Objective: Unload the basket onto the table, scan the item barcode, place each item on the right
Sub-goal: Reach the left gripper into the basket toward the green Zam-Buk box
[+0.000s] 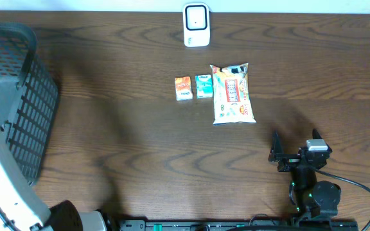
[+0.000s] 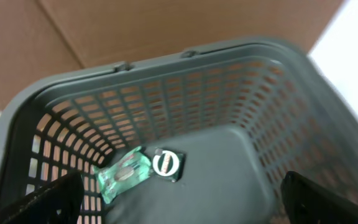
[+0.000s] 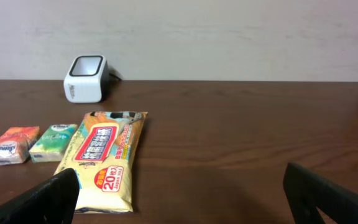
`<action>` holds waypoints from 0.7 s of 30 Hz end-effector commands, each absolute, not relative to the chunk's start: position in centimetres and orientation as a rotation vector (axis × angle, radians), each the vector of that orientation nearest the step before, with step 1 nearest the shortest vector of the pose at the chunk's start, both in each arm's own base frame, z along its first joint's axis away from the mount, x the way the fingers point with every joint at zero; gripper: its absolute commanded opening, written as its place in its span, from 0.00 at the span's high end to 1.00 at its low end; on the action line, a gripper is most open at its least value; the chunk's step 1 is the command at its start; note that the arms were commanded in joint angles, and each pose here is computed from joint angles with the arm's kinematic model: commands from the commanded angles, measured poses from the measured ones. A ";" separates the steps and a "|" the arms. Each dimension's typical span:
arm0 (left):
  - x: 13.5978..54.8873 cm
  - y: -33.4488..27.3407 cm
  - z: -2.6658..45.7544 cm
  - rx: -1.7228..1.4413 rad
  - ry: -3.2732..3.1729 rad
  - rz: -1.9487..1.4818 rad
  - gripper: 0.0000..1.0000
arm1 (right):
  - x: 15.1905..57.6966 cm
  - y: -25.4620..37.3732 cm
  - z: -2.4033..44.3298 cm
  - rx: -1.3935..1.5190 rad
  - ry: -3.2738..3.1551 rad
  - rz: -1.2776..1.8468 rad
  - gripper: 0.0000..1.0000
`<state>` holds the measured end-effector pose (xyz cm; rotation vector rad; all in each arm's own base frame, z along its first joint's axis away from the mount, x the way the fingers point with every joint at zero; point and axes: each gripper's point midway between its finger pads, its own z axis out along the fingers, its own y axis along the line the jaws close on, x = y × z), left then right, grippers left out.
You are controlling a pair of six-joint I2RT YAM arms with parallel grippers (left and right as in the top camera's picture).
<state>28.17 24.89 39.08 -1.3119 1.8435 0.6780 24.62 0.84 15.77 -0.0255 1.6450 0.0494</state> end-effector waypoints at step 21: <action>23.9 34.6 17.3 -1.965 2.085 0.721 0.02 | 24.6 0.8 15.6 -0.031 1.646 0.038 0.01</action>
